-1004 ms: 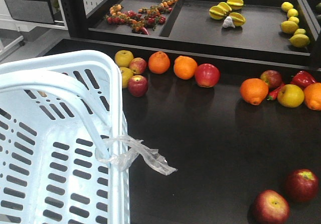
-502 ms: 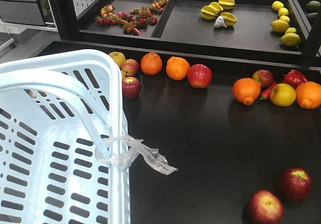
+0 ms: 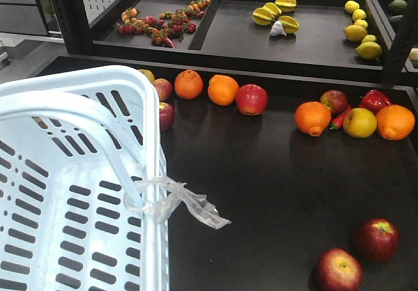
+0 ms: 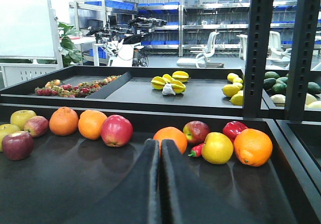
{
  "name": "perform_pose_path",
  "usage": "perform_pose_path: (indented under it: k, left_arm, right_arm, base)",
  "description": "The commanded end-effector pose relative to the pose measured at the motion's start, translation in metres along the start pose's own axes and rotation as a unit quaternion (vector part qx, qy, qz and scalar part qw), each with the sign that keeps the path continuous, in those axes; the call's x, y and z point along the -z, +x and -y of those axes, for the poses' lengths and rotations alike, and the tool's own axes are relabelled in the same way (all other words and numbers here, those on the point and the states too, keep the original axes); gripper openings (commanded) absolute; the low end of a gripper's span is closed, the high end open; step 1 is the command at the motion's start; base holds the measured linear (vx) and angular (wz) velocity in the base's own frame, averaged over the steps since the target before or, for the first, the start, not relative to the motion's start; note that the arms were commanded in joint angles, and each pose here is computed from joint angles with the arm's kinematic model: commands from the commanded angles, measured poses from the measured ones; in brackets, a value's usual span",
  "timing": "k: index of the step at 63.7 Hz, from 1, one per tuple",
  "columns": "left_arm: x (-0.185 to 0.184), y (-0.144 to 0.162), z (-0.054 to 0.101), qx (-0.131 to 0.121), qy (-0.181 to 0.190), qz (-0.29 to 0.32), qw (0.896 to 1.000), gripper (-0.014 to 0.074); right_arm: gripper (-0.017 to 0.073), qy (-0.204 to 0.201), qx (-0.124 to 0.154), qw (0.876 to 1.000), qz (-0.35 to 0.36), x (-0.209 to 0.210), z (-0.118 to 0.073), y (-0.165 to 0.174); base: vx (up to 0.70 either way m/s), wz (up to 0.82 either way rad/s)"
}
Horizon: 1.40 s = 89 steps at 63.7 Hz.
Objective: Pick three apples into basket with both arms
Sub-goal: 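Drive the base along the fruit table holding the basket in the left gripper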
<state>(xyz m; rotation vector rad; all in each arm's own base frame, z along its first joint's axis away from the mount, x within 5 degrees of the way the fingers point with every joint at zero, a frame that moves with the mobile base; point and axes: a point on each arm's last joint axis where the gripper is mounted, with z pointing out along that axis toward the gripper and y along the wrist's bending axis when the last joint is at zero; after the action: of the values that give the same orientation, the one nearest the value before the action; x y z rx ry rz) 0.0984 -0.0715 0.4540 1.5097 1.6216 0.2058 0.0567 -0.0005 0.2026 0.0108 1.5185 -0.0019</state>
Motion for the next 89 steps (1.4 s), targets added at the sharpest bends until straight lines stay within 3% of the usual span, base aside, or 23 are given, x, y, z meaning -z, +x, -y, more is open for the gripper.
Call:
perform_pose_path:
  k: [1, 78, 89]
  left_arm:
    - [0.0099, -0.0081, -0.0093, 0.007, -0.042, 0.044, 0.998, -0.0006]
    - [0.0099, -0.0113, -0.0063, 0.018, -0.024, 0.061, 0.998, -0.0006]
    - [0.0124, -0.0175, 0.0003, 0.041, 0.012, 0.099, 0.994, -0.0006]
  right_arm:
    - [-0.0009, 0.000, 0.006, 0.999, 0.034, 0.0006, -0.0001, -0.0025]
    - [-0.0009, 0.000, 0.006, 0.999, 0.035, 0.0006, -0.0001, -0.0028]
    - [-0.0009, 0.000, 0.006, 0.999, 0.035, 0.0006, -0.0001, -0.0028]
  base:
    - [0.02, -0.07]
    - [0.02, -0.07]
    - [0.07, -0.27]
